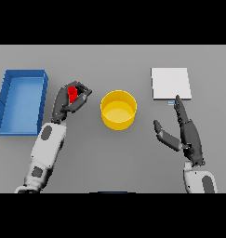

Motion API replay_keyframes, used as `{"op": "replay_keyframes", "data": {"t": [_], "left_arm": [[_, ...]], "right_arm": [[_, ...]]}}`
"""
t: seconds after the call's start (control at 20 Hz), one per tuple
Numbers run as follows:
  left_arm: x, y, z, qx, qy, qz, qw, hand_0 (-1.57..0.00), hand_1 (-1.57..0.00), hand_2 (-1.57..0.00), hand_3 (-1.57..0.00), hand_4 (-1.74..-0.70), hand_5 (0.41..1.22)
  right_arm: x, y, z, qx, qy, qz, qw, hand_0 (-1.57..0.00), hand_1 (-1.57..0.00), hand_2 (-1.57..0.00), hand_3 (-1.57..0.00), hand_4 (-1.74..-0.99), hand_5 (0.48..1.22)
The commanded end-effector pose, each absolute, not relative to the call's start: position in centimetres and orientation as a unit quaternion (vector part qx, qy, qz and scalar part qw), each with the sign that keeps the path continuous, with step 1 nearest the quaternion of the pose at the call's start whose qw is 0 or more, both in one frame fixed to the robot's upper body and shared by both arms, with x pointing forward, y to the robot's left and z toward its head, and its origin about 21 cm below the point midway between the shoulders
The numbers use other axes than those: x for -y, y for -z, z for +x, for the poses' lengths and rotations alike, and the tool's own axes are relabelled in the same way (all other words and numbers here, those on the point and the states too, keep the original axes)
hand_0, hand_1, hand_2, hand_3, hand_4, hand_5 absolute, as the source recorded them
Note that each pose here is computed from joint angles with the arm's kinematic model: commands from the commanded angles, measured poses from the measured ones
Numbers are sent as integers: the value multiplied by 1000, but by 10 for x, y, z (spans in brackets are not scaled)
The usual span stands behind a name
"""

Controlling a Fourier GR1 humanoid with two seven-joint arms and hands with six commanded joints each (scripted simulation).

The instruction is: Pick up the red beaker and tilt it to pour out 1 green nut into yellow bowl. Pick up the yellow bowl and place it on the metallic measuring scale.

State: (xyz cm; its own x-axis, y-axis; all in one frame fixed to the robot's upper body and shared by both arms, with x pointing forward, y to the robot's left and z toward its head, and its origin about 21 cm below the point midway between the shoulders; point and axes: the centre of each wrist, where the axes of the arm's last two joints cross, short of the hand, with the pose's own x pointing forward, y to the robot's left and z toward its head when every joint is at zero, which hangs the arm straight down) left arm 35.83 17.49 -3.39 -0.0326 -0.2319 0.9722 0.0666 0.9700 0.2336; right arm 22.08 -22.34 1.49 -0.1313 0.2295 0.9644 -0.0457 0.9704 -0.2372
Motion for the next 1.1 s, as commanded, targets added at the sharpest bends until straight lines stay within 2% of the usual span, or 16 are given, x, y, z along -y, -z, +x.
{"op": "replay_keyframes", "data": {"t": [0.0,0.1,0.25,0.35,0.4,0.65,0.8,1.05], "left_arm": [[-174,33,359,711,115,64,691,-1049,-1067,-1106,-1058,-1589,1079],[-176,32,359,706,113,63,696,-1237,-1248,-1273,-1154,-1636,1130],[-178,31,359,703,115,61,699,-1400,-1406,-1419,-1357,-1542,1174],[-179,29,359,714,94,29,693,-1462,-1465,-1473,-1434,-1614,1165],[-177,23,362,721,84,13,688,-1483,-1486,-1493,-1462,-1639,1157],[-186,-5,367,740,73,-9,668,-1542,-1543,-1545,-1535,-1708,1132],[-186,-23,371,748,110,0,654,-1556,-1557,-1558,-1553,-1724,1130],[-194,-31,375,742,150,23,653,-1556,-1557,-1558,-1553,-1724,1139]], "right_arm": [[221,-16,221,746,-105,-60,655,1,1,1,1,-1239,648],[219,-16,220,752,-106,-60,648,1,1,1,1,-1242,650],[219,-13,220,751,-102,-49,650,1,1,1,1,-1255,644],[221,-14,218,753,-105,-56,647,1,1,1,1,-1245,642],[216,-16,220,754,-108,-51,645,1,1,1,1,-1248,645],[219,-12,219,751,-113,-63,647,1,1,1,1,-1228,645],[219,-12,217,760,-120,-62,636,1,1,1,1,-1219,653],[220,-13,216,766,-126,-71,626,1,1,1,1,-1219,661]]}}
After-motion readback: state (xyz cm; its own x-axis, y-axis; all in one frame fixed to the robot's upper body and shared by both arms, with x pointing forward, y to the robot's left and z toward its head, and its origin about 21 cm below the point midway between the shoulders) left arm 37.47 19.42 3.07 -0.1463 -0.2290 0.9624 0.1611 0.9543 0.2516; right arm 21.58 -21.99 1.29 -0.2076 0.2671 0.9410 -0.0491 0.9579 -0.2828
